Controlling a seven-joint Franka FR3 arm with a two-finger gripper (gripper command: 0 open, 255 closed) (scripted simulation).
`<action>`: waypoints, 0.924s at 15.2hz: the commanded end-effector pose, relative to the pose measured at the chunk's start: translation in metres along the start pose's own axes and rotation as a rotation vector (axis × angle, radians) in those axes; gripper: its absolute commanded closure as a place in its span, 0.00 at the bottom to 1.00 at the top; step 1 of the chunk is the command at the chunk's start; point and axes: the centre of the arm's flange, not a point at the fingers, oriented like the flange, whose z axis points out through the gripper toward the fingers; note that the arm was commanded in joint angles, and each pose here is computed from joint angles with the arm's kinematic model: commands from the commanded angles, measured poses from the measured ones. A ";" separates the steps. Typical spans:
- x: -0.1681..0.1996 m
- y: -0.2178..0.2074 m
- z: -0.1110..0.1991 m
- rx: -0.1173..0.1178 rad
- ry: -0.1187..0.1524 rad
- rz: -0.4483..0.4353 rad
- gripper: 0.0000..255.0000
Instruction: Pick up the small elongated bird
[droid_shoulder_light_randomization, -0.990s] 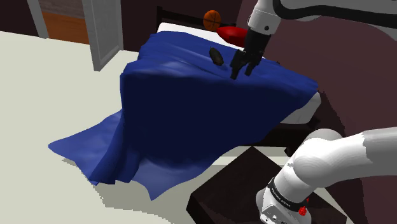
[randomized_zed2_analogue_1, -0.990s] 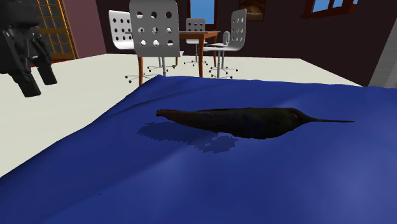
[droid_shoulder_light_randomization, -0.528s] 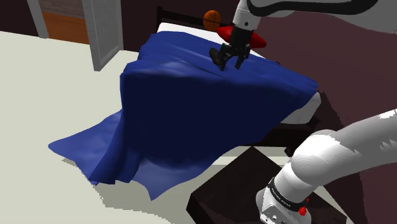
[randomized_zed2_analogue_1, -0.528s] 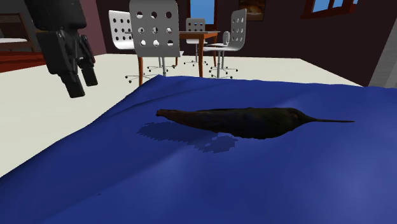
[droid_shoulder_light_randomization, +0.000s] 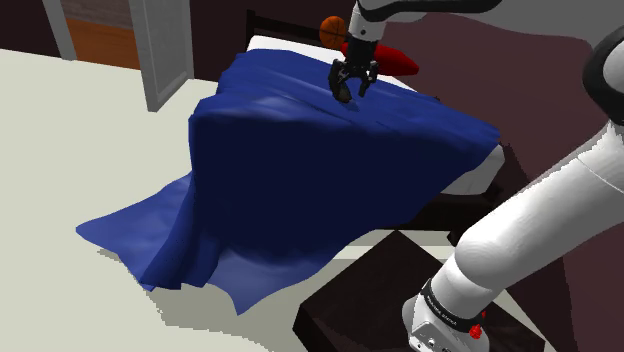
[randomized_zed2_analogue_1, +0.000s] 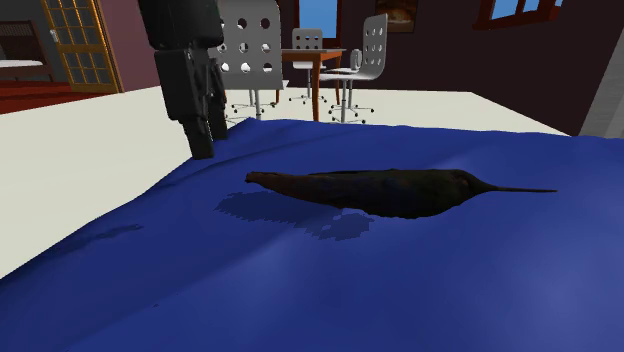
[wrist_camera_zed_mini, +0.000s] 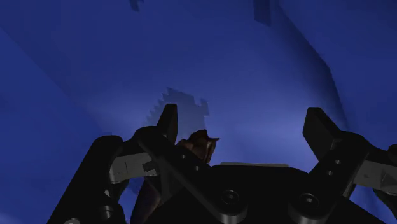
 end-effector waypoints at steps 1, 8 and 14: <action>0.027 0.006 0.002 -0.011 -0.001 0.037 0.00; 0.112 0.039 0.012 -0.049 -0.005 0.163 0.00; 0.180 0.075 0.021 -0.081 -0.008 0.271 0.00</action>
